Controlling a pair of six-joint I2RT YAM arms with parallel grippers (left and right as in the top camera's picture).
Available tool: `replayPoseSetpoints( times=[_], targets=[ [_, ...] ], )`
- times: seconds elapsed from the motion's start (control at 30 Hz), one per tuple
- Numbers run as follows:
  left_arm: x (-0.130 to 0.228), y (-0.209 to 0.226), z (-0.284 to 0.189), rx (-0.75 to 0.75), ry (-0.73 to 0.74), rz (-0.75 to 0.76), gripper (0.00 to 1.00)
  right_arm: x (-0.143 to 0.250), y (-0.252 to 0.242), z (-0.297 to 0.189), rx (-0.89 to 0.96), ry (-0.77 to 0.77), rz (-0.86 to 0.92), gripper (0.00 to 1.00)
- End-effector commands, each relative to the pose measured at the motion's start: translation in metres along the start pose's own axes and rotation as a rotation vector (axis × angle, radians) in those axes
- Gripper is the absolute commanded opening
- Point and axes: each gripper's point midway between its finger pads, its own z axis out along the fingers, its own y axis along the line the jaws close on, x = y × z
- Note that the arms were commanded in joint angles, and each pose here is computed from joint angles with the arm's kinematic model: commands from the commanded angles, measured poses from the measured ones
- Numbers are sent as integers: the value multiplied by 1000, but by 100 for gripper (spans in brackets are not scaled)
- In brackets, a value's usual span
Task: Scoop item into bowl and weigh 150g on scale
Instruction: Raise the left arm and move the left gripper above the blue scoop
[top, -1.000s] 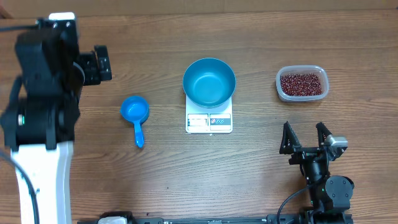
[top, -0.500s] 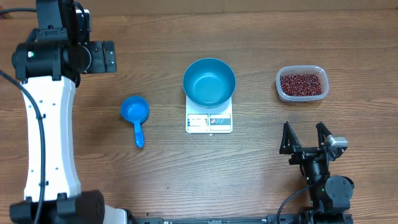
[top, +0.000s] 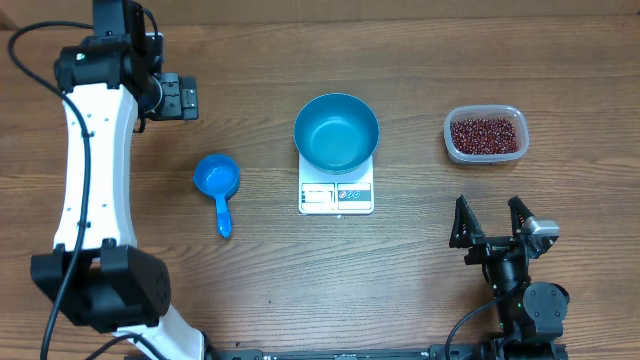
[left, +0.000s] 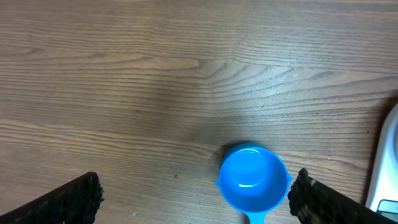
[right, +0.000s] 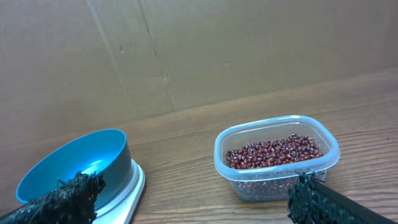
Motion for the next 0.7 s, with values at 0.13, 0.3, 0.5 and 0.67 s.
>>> replayPoseSetpoints(
  times=[0.13, 0.3, 0.5, 0.67],
  targets=[
    [-1, -6, 32, 18, 64, -2, 100, 2, 1, 0, -6, -1, 1, 100],
    [8, -8, 56, 18, 130, 5, 100, 2, 1, 0, -6, -1, 1, 100],
    [17, -11, 82, 18, 196, 10, 99, 2, 1, 0, -6, -1, 1, 100],
    [24, -13, 101, 18, 244, 14, 99, 2, 1, 0, -6, -1, 1, 100]
  ],
)
